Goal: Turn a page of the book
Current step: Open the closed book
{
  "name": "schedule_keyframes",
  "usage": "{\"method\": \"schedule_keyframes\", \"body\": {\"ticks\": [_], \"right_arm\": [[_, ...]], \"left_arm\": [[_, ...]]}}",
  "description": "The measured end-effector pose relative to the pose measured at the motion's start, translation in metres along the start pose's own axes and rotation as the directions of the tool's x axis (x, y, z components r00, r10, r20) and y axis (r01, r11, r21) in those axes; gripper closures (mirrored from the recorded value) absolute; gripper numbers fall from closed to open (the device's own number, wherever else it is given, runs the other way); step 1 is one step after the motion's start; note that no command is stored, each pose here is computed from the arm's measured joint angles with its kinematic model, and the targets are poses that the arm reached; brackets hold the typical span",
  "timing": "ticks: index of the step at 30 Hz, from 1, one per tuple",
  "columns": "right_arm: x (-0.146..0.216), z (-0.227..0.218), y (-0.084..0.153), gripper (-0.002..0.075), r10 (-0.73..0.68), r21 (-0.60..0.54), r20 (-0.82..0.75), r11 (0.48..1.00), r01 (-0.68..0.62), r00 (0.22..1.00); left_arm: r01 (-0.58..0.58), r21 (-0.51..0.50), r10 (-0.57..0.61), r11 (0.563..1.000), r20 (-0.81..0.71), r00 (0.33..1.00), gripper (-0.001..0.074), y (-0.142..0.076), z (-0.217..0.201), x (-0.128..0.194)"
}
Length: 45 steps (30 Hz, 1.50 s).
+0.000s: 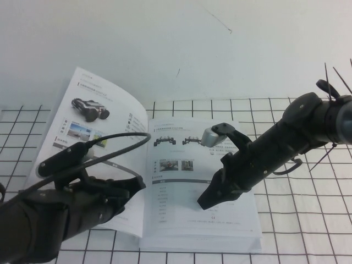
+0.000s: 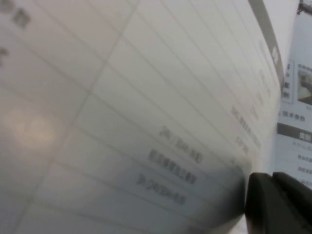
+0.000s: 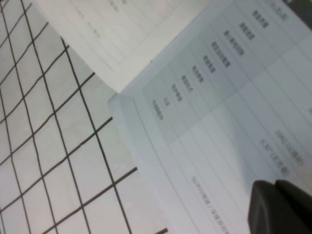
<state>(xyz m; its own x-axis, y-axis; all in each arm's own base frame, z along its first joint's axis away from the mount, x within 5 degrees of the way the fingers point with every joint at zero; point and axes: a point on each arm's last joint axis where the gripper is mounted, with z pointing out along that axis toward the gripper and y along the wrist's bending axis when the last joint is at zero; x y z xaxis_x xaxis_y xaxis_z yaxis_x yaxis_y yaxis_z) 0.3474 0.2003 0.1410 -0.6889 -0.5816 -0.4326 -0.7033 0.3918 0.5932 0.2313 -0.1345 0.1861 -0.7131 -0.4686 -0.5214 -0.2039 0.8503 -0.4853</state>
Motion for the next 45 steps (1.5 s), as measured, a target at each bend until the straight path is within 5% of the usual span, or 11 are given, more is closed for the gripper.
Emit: {"method": "schedule_keyframes", "body": {"ticks": [13, 29, 40, 45], "right_arm": [[0.004, 0.000, -0.007, 0.0726, 0.080, 0.077, -0.033, 0.994, -0.077, 0.996], [0.004, -0.006, -0.007, 0.0726, 0.124, 0.137, -0.050, 0.984, -0.116, 0.991], [-0.026, -0.089, 0.073, 0.0726, -0.120, 0.251, 0.115, 0.964, 0.088, 0.986], [-0.018, -0.134, 0.127, 0.0726, -0.264, 0.308, 0.088, 0.924, 0.226, 0.961]], "left_arm": [[-0.045, -0.092, 0.028, 0.995, -0.182, 0.983, 0.0738, 0.022, 0.048, 0.023], [-0.127, -0.051, 0.115, 0.991, -0.186, 0.976, 0.0738, 0.018, 0.047, 0.020], [-0.264, 0.230, 0.261, 0.937, 0.046, 0.964, 0.0738, -0.018, -0.034, -0.014], [-0.427, 0.483, 0.392, 0.765, 0.177, 0.903, 0.0738, -0.038, -0.095, -0.016]]}}
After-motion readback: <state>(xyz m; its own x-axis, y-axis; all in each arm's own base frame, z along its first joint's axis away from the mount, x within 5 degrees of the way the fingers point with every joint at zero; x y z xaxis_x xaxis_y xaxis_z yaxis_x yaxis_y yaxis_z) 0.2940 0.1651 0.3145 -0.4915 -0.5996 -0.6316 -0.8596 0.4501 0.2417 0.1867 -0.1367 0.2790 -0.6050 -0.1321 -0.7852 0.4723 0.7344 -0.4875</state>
